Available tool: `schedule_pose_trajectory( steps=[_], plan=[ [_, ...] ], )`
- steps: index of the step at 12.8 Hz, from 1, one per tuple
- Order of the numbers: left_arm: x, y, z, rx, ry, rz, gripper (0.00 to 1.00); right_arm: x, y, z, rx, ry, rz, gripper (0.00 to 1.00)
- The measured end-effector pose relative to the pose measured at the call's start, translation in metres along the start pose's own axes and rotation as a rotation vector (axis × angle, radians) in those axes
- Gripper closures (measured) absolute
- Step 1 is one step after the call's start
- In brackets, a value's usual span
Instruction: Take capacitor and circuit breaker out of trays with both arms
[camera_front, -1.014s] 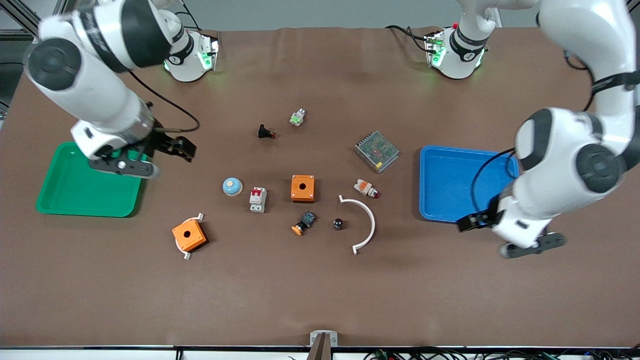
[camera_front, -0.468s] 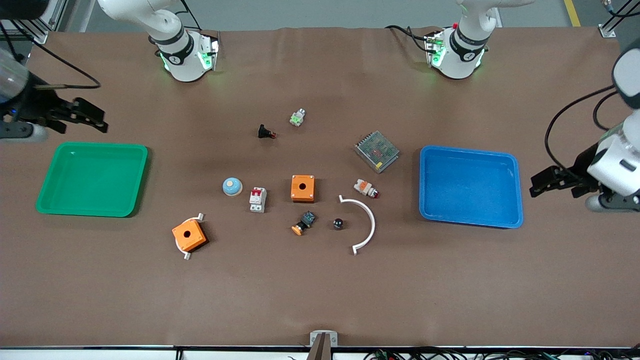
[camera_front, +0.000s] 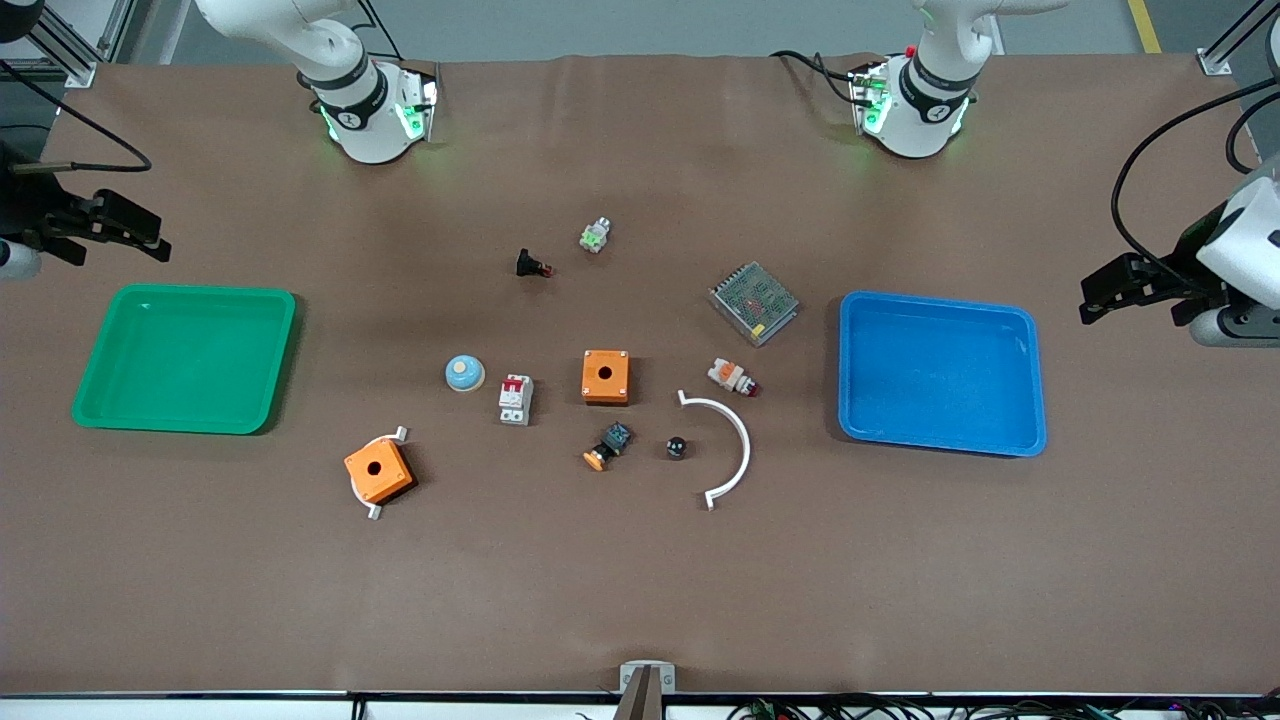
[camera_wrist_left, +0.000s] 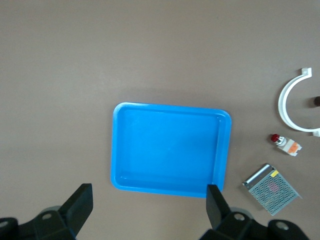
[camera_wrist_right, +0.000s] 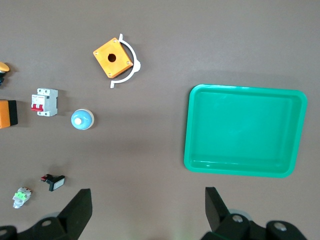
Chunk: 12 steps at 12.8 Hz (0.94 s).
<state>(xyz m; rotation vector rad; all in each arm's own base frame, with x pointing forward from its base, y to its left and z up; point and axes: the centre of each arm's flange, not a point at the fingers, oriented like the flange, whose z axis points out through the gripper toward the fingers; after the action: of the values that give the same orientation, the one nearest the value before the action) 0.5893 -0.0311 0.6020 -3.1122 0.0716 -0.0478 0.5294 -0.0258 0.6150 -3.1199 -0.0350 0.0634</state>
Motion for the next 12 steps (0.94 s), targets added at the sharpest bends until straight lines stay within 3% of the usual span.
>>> schedule_pose_trajectory(
  steps=[4,12],
  plan=[
    [0.001,-0.001,-0.013,0.008,0.027,0.001,0.0,0.001,-0.002,-0.012,-0.005,0.028,-0.004,0.0],
    [-0.005,-0.009,-0.054,0.009,0.059,-0.012,0.0,0.001,-0.021,-0.014,-0.02,0.028,-0.03,0.0]
  ],
)
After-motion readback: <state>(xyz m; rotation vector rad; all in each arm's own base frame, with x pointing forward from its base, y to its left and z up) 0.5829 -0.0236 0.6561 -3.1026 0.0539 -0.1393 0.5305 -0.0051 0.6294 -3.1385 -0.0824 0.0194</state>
